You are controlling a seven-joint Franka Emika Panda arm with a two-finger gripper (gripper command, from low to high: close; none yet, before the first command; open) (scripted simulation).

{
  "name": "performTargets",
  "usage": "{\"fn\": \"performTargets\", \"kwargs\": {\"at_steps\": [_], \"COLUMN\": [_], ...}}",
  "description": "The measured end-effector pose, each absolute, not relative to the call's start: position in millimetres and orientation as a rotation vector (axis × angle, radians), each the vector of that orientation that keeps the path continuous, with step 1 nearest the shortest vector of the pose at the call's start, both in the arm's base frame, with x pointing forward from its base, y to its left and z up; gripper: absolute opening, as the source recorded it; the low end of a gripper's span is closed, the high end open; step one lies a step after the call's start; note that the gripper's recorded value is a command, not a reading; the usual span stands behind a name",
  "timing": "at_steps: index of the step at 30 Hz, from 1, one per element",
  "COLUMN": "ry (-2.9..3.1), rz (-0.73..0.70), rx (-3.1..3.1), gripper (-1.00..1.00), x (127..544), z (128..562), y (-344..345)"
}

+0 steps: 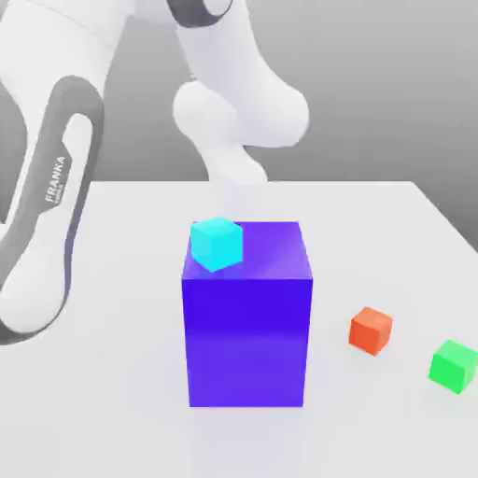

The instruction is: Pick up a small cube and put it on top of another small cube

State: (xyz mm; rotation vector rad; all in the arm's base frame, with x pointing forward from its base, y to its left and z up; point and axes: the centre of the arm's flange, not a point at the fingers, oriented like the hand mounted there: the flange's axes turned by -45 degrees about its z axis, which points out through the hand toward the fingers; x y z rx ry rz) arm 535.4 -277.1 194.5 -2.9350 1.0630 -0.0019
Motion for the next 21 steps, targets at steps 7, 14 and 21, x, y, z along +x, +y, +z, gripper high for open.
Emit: {"fn": "performTargets", "kwargs": {"at_steps": [7,14,21], "ry": [0.812,0.521,0.136], "rz": [0.009,0.021,0.007], "rx": [-2.979,-3.041,-3.117], "gripper": [-1.00,-1.00,-1.00], "x": [554.9,507.9,386.6], "z": [212.3,227.9,225.7], "y": [-102.0,75.1,253.8]}}
